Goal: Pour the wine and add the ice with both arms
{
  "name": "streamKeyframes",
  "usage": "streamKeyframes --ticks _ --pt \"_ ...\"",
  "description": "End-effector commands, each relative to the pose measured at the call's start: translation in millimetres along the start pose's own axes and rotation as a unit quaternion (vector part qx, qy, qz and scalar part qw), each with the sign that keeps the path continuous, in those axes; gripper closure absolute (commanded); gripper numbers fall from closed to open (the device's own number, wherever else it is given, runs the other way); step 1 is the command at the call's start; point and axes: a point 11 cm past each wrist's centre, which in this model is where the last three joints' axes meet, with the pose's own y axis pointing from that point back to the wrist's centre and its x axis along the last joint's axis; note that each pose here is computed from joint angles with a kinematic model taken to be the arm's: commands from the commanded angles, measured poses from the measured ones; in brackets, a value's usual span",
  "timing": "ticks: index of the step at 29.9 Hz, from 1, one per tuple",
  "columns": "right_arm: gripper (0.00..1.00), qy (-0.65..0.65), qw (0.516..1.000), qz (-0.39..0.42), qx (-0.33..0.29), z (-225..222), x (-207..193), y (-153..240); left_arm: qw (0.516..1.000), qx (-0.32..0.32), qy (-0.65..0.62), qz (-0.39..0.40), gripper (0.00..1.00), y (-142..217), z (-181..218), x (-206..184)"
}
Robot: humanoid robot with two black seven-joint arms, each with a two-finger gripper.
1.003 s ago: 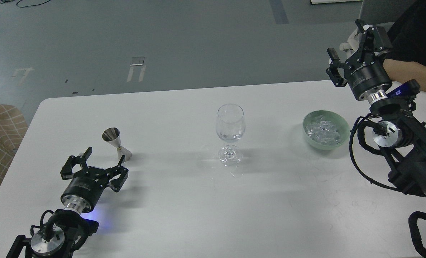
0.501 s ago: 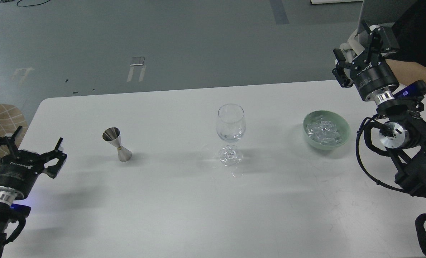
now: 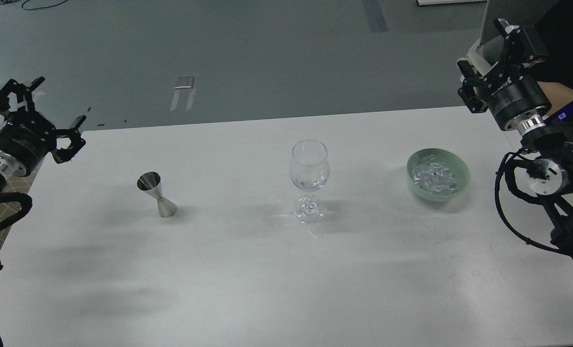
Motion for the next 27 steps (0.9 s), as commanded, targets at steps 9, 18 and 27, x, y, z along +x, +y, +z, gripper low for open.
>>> streamKeyframes --ticks 9,18,27 --pt "0.0 0.221 0.97 -0.05 -0.086 -32.5 30.5 34.9 0.994 0.034 -0.034 -0.103 0.02 -53.0 -38.6 -87.1" --pt "0.0 0.466 0.865 -0.117 -0.142 -45.6 44.6 77.7 0.993 0.038 -0.02 -0.112 0.02 -56.3 -49.9 -97.7" --pt "0.0 0.666 0.709 -0.182 -0.146 -23.6 46.8 98.9 0.993 0.037 -0.017 -0.114 0.02 -57.2 -51.7 -100.4"
